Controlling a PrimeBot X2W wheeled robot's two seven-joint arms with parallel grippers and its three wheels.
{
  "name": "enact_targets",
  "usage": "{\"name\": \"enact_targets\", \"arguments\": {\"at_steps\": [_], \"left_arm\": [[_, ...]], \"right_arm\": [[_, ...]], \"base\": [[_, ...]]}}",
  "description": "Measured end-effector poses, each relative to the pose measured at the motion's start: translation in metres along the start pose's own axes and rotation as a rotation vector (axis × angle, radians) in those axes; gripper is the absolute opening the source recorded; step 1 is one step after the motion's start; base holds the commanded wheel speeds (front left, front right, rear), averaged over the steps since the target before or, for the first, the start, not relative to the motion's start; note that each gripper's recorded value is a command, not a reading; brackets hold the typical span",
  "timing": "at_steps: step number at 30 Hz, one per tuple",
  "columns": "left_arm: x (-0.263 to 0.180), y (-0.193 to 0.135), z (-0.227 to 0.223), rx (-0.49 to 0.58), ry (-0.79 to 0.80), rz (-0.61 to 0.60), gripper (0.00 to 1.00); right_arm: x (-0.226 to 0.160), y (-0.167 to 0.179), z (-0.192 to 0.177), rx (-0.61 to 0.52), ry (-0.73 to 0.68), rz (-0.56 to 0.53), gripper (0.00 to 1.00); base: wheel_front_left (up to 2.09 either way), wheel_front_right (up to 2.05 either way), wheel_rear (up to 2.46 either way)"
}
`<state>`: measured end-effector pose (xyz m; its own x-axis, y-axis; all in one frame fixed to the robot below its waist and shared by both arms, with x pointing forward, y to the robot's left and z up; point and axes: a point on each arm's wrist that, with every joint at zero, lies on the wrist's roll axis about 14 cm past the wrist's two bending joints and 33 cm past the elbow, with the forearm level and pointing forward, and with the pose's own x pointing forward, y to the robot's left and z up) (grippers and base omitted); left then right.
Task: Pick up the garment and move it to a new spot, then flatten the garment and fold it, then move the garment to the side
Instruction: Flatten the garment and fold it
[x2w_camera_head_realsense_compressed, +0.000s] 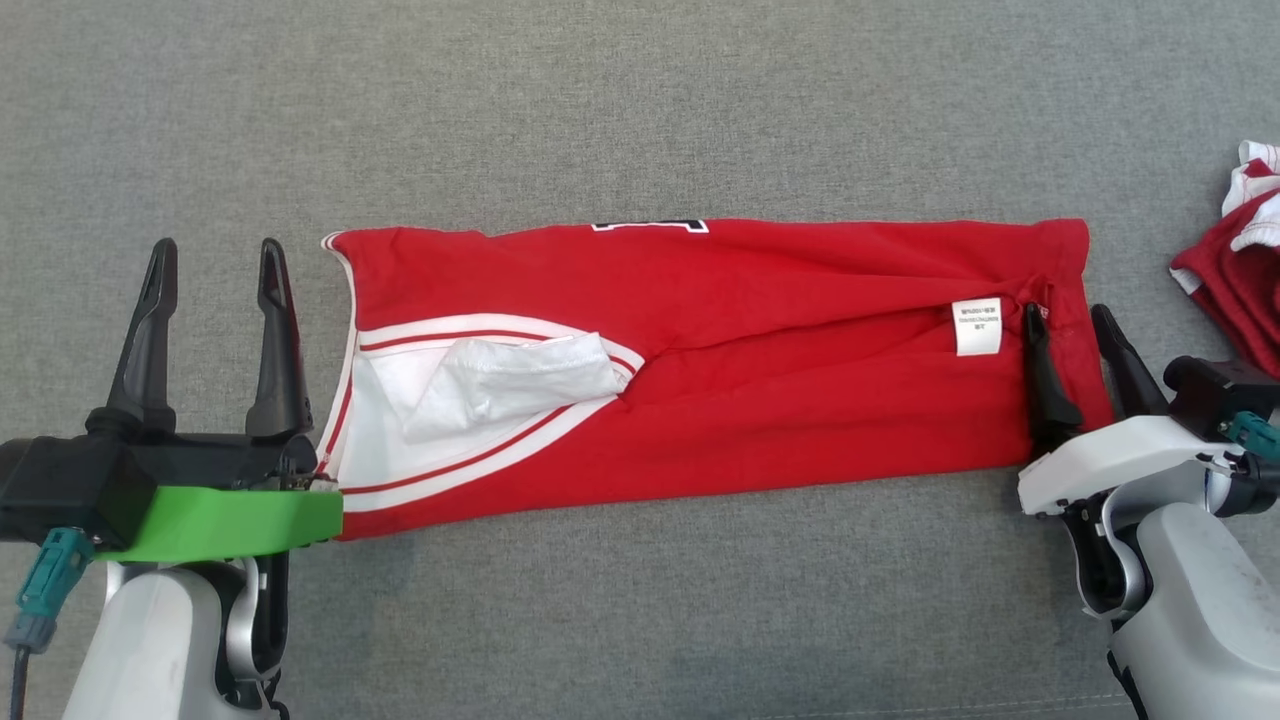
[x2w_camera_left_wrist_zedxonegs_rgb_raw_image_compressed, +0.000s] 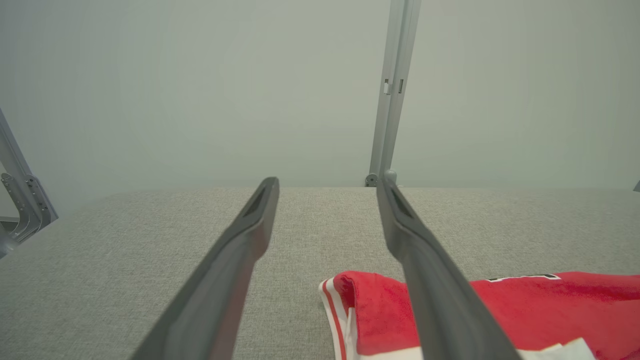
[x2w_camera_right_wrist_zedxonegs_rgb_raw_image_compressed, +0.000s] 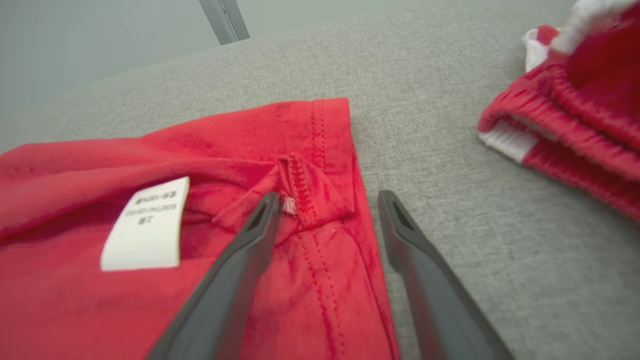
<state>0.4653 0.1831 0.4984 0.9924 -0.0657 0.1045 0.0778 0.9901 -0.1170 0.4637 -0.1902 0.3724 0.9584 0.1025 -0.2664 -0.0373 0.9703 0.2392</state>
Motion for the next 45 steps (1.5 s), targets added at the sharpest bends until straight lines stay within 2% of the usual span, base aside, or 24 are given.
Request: {"name": "enact_targets", "arguments": {"at_steps": [1, 2, 4, 5, 6, 7, 15, 26, 29, 32, 37, 45], "left_arm": [[0.000, 0.000, -0.001, -0.001, 0.001, 0.000, 1.00], [0.001, 0.000, -0.001, -0.002, 0.000, -0.001, 1.00], [0.002, -0.001, 0.000, -0.001, -0.003, -0.003, 1.00], [0.002, -0.002, 0.000, -0.001, -0.005, -0.003, 1.00], [0.002, -0.002, 0.000, 0.002, -0.006, -0.004, 1.00], [0.002, -0.002, 0.000, 0.003, -0.008, -0.004, 1.00], [0.005, -0.003, 0.000, 0.008, -0.013, -0.007, 1.00], [0.008, -0.009, 0.002, -0.002, -0.022, -0.021, 1.00], [0.008, -0.009, 0.003, -0.006, -0.026, -0.019, 1.00], [0.007, -0.009, 0.005, -0.007, -0.031, -0.018, 1.00], [0.005, -0.009, 0.007, -0.006, -0.034, -0.015, 1.00], [0.001, -0.010, 0.008, -0.004, -0.028, -0.014, 1.00]], "right_arm": [[0.000, 0.001, -0.003, 0.002, 0.008, 0.003, 1.00], [-0.001, 0.002, -0.006, 0.007, 0.017, 0.007, 0.94], [-0.001, 0.005, -0.011, 0.006, 0.029, 0.018, 0.52], [-0.002, 0.007, -0.013, 0.010, 0.037, 0.023, 0.42], [-0.002, 0.008, -0.015, 0.013, 0.043, 0.026, 0.05], [-0.002, 0.008, -0.016, 0.011, 0.046, 0.029, 0.00], [-0.006, -0.001, -0.002, 0.011, 0.013, 0.018, 0.00], [-0.022, -0.070, 0.072, -0.097, -0.161, -0.119, 0.00], [-0.023, -0.075, 0.087, -0.116, -0.189, -0.122, 0.00], [-0.019, -0.056, 0.092, -0.133, -0.185, -0.064, 0.00], [-0.013, 0.002, 0.110, -0.118, -0.224, 0.082, 0.00], [-0.014, 0.120, 0.120, -0.067, -0.252, 0.364, 0.00]], "base": [[0.00, 0.00, 0.00], [0.00, 0.00, 0.00], [0.00, 0.00, 0.00], [0.00, 0.00, 0.00], [0.00, 0.00, 0.00], [0.00, 0.00, 0.00], [0.00, 0.00, 0.00], [0.00, 0.00, 0.00], [0.00, 0.00, 0.00], [0.00, 0.00, 0.00], [0.00, 0.00, 0.00], [0.00, 0.00, 0.00]]}}
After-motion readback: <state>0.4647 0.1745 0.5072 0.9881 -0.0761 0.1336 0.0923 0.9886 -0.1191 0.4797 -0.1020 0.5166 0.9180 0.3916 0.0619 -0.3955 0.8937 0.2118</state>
